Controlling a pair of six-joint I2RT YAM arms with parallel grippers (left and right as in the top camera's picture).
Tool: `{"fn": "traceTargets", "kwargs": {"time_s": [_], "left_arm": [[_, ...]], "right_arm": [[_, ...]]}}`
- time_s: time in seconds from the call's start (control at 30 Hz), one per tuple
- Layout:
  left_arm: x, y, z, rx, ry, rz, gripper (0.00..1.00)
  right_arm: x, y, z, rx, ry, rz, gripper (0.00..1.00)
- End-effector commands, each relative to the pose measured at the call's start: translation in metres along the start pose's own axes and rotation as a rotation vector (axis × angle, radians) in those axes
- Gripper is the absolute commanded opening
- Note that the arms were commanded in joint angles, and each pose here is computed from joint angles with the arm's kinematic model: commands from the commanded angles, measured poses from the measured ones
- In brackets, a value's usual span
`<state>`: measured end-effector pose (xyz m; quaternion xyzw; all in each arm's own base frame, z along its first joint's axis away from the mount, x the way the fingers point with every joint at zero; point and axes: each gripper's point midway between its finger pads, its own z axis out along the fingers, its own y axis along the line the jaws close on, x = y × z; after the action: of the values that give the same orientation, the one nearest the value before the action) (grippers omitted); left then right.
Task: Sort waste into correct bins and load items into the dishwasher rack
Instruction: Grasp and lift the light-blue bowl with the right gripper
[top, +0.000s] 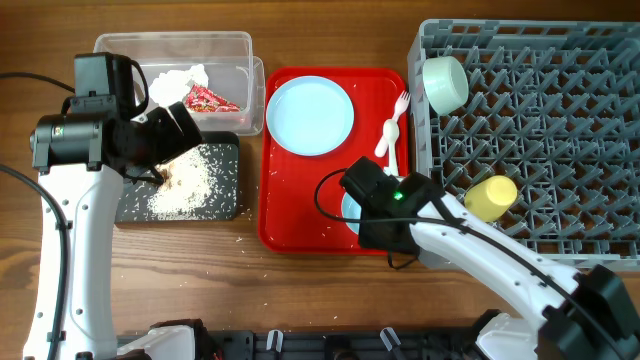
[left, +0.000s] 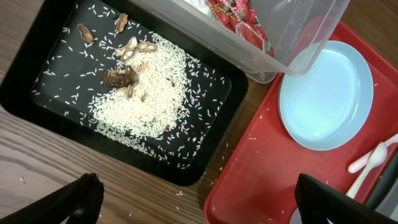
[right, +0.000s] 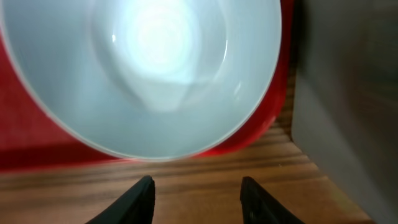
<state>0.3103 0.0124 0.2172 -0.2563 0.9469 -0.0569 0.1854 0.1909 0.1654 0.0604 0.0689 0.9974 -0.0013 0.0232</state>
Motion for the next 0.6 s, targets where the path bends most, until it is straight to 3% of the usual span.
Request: {"fn": "traceTargets", "kwargs": {"time_s": [0.0, 0.3, 0.57], "left_arm": [[-0.002, -0.001, -0.002, 0.011, -0.006, 0.008, 1.0], [-0.002, -0.001, -0.002, 0.011, -0.006, 0.008, 1.0], [-0.002, -0.001, -0.002, 0.011, -0.006, 0.008, 1.0]], "right_arm": [[-0.009, -0.005, 0.014, 0.053, -0.021, 0.079, 0.45], [-0.029, -0.017, 0.04, 0.102, -0.012, 0.14, 0.4], [-0.031, -0.016, 0.04, 0.098, -0.02, 0.122, 0.08]]}}
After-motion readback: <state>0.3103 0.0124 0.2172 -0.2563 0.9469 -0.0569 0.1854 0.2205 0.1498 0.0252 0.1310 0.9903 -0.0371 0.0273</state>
